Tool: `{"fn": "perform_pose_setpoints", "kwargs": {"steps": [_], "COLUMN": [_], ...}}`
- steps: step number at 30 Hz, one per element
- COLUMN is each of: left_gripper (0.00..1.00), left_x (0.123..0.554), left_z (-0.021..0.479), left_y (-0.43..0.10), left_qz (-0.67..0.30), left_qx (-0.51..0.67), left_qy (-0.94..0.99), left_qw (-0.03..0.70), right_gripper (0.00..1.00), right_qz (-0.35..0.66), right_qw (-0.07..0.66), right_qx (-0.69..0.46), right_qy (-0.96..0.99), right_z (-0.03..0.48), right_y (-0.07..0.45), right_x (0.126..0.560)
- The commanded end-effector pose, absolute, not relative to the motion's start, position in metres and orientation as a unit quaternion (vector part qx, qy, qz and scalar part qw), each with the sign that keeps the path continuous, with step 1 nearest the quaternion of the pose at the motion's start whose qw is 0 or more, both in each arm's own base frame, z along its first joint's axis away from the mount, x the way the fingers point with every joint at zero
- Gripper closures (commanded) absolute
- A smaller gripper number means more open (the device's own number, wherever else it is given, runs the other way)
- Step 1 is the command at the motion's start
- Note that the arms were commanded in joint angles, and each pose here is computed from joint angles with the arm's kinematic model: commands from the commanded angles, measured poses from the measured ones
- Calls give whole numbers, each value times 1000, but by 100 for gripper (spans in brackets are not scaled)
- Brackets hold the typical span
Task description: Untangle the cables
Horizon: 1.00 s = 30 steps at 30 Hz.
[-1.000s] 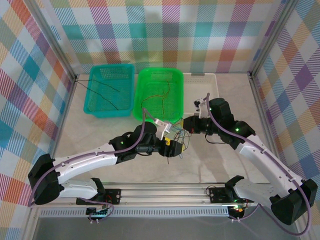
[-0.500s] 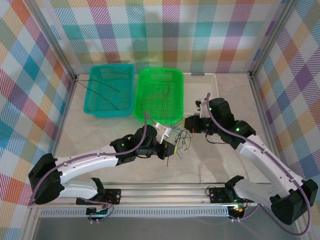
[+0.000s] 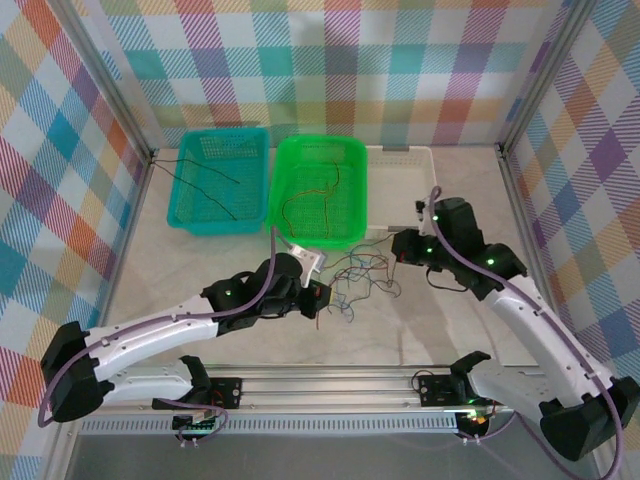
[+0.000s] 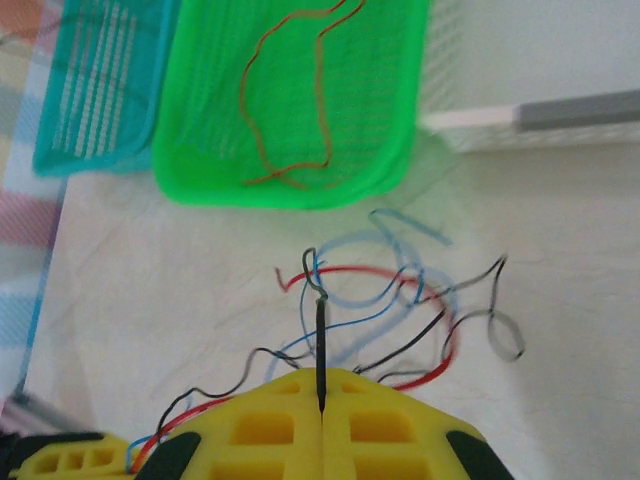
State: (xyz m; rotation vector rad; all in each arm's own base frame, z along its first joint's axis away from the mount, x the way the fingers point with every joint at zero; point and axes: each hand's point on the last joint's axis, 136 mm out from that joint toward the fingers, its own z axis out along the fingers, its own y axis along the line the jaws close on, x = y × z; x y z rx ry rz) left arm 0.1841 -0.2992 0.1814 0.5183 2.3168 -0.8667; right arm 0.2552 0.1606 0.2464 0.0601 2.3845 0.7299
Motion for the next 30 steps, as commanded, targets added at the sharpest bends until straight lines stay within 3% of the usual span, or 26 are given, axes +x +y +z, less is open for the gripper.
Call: {"fn": "perform_pose_setpoints", "kwargs": {"steps": [1,8,19,26,30], "left_gripper": [100,100,100,100,100], "left_x": [192,204,213,215,217], "left_z": [164,152,133,128,126], "left_y": [-259,-205,-144,-134,-139], "left_qz": [-251,-193,-153,-141,-151], "left_qx": [161,79,-40,-60,-59], "left_qy": [907,936,947,948,948], "left_qw": [298,284,279,279,275], "right_gripper": [100,100,100,100,100], "right_qz": [255,229,170,202,259], "right_qw": [328,353,475,512,494], "right_qx": [44,77,109,88,38], "right_qy": [909,904,857,830,829], "right_z": [246,253,340,398,423], "right_y": [140,112,59,63,91], "right_x": [255,252,226,214,214]}}
